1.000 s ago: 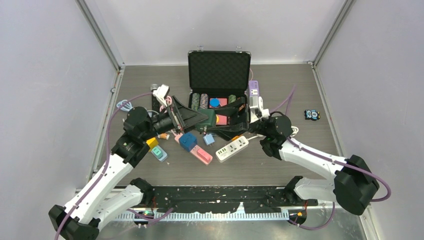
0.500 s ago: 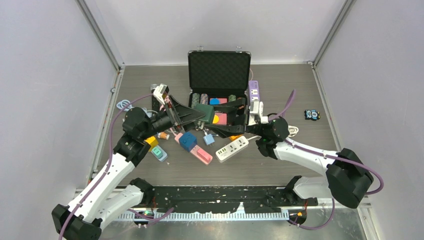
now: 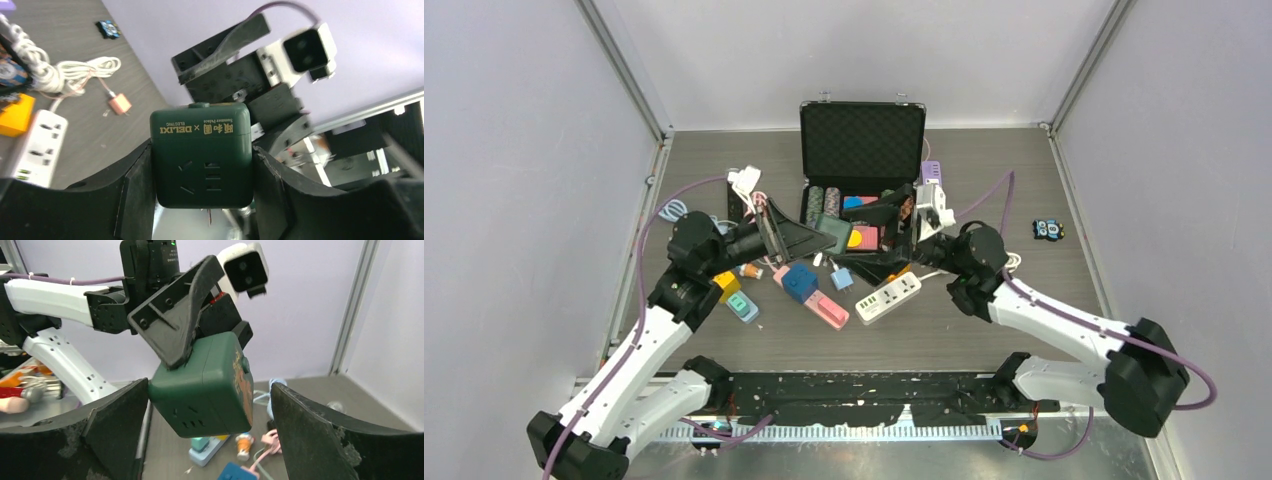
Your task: Insert the plug
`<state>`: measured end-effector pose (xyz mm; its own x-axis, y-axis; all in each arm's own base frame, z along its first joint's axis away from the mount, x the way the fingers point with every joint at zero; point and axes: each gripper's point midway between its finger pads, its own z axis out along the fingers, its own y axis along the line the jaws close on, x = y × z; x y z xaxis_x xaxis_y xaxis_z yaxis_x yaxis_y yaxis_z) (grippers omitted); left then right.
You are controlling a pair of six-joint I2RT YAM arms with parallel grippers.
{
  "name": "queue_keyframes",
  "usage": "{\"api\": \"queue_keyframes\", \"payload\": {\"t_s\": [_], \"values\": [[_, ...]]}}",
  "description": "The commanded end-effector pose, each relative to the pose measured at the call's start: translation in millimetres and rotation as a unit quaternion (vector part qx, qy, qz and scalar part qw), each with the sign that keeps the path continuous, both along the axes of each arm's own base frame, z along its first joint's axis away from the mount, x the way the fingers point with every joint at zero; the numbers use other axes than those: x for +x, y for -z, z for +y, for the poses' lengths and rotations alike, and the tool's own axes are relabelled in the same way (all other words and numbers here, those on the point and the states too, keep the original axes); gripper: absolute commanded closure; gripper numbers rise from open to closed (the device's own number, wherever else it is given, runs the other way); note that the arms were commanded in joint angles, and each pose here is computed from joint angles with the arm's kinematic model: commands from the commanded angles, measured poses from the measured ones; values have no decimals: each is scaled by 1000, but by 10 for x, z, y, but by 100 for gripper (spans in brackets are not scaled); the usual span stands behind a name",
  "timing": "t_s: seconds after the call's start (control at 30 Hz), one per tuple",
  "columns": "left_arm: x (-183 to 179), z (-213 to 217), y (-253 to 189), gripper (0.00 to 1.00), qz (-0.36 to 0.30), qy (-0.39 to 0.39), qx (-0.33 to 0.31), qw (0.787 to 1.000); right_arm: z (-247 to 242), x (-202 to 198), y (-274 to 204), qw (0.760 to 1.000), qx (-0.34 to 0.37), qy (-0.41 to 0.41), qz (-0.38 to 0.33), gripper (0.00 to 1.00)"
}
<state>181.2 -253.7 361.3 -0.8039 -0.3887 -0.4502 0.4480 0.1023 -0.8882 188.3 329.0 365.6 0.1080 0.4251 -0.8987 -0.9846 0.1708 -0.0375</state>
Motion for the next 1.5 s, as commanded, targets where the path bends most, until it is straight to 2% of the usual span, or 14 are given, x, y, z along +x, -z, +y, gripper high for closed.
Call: {"api": "queue_keyframes", "payload": {"t_s": [0.0,0.17,0.33,0.47,0.57,0.7,0.87,1.03,1.27,1.33,1.47], "values": [[-131,107,-132,100,-188,3,81,979,-15,-116,-185,994,-58,-27,85,5],[-236,165,54,100,-261,40,158,951,-108,-455,-235,989,-66,-92,95,5],[-470,184,56,100,-344,98,163,920,-102,-376,-177,985,-95,-69,130,5],[-542,221,81,100,-415,110,172,887,-77,-309,-121,982,-105,-57,149,5],[-481,266,102,100,-447,88,194,869,-42,-272,-55,979,-120,-53,154,3],[-434,281,151,100,-470,83,209,853,26,-379,12,979,-135,-73,131,5],[-436,282,213,100,-516,94,217,823,133,-610,71,979,-153,-108,80,5],[-557,287,269,100,-555,116,204,799,223,-633,119,979,-162,-110,56,5],[-705,294,296,100,-571,140,184,788,363,-602,147,975,-178,-119,51,2],[-710,300,306,100,-571,141,186,787,389,-602,149,975,-179,-122,52,7],[-693,310,318,100,-567,138,194,788,416,-606,152,972,-185,-129,61,27]]}}
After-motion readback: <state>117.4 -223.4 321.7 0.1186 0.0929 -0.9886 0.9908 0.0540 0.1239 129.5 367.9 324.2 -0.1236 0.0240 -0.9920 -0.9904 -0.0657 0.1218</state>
